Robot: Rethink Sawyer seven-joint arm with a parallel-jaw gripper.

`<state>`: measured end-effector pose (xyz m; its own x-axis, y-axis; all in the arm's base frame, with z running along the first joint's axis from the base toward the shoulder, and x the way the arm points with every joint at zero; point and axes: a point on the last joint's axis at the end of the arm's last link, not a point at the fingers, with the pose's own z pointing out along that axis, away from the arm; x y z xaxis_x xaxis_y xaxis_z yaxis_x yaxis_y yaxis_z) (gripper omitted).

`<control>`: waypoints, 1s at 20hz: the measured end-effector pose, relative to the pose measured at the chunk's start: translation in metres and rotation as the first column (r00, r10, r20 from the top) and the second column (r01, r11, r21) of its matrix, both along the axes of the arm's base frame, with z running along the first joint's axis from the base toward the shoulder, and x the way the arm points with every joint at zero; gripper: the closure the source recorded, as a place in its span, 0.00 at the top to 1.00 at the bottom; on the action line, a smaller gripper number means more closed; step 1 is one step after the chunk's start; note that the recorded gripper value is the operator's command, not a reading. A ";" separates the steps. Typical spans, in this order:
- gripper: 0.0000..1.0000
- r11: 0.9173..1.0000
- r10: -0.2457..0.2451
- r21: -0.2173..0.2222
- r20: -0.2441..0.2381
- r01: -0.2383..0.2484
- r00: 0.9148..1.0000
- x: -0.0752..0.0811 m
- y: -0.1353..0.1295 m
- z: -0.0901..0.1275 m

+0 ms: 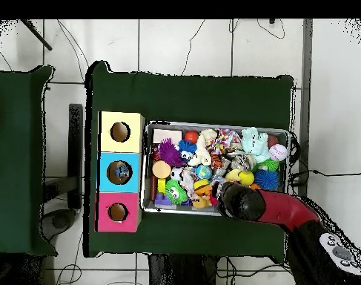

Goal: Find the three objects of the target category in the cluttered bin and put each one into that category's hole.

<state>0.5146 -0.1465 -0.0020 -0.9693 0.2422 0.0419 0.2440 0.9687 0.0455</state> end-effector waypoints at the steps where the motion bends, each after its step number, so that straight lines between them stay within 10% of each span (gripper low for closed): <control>1: 0.00 1.000 0.003 -0.007 0.006 -0.003 1.000 0.001 0.000 0.006; 20: 0.00 0.994 -0.034 -0.096 0.157 0.050 0.987 0.051 -0.014 0.099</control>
<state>0.5654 -0.1607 0.0972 -0.9511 0.2781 -0.1343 0.2819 0.9594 -0.0100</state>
